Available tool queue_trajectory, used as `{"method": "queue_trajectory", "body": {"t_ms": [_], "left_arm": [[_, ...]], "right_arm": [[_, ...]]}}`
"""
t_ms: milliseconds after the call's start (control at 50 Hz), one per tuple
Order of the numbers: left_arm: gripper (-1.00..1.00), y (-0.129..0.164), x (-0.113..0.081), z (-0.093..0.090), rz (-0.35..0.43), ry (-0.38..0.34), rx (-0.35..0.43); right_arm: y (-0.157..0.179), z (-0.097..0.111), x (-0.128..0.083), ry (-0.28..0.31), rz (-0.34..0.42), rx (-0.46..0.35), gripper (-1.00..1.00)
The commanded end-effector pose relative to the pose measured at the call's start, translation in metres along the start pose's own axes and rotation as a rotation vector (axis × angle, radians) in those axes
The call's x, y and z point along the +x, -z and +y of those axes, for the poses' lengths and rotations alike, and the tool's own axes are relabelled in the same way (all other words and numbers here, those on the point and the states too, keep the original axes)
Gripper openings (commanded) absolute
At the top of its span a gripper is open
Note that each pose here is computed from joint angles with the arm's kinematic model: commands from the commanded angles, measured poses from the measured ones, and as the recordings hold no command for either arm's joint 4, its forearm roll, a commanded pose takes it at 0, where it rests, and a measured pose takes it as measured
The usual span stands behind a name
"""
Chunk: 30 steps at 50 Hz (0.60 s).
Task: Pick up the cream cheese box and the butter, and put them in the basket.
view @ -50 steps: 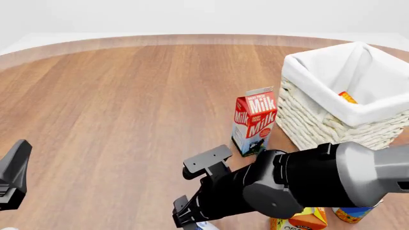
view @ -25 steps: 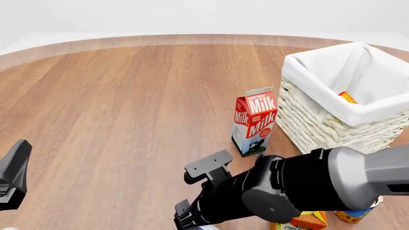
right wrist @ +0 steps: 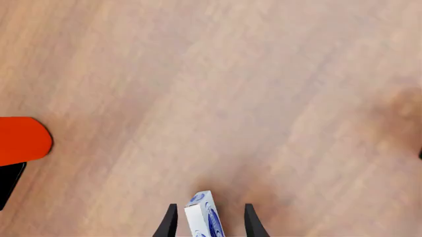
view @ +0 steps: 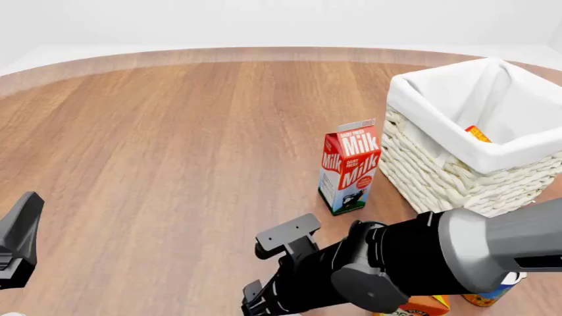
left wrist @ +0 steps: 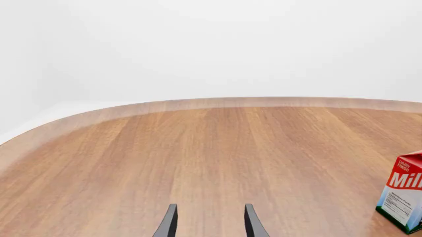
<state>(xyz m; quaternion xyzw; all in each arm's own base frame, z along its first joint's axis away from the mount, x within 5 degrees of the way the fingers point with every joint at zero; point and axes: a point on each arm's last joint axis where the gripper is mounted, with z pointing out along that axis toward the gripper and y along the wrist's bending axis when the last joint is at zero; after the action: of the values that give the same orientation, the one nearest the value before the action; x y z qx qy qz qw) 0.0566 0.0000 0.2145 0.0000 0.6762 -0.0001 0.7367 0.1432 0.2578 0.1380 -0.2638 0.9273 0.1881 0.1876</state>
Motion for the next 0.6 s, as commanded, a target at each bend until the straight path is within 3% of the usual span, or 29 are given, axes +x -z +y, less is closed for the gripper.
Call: {"method": "queue_trajectory", "body": {"t_ms": [20, 240, 260, 600], "left_arm": [[1.0, 0.0, 0.0, 0.0, 0.0, 0.0, 0.0], [1.0, 0.0, 0.0, 0.0, 0.0, 0.0, 0.0], [1.0, 0.0, 0.0, 0.0, 0.0, 0.0, 0.0], [1.0, 0.0, 0.0, 0.0, 0.0, 0.0, 0.0]], "right_arm": [[-0.005, -0.001, 0.005, -0.008, 0.005, 0.0, 1.0], [-0.005, 0.004, 0.008, -0.008, 0.007, -0.011, 1.0], [-0.005, 0.004, 0.008, -0.01, 0.006, -0.012, -1.0], [0.005, -0.003, -0.003, -0.013, -0.017, -0.002, -1.0]]}}
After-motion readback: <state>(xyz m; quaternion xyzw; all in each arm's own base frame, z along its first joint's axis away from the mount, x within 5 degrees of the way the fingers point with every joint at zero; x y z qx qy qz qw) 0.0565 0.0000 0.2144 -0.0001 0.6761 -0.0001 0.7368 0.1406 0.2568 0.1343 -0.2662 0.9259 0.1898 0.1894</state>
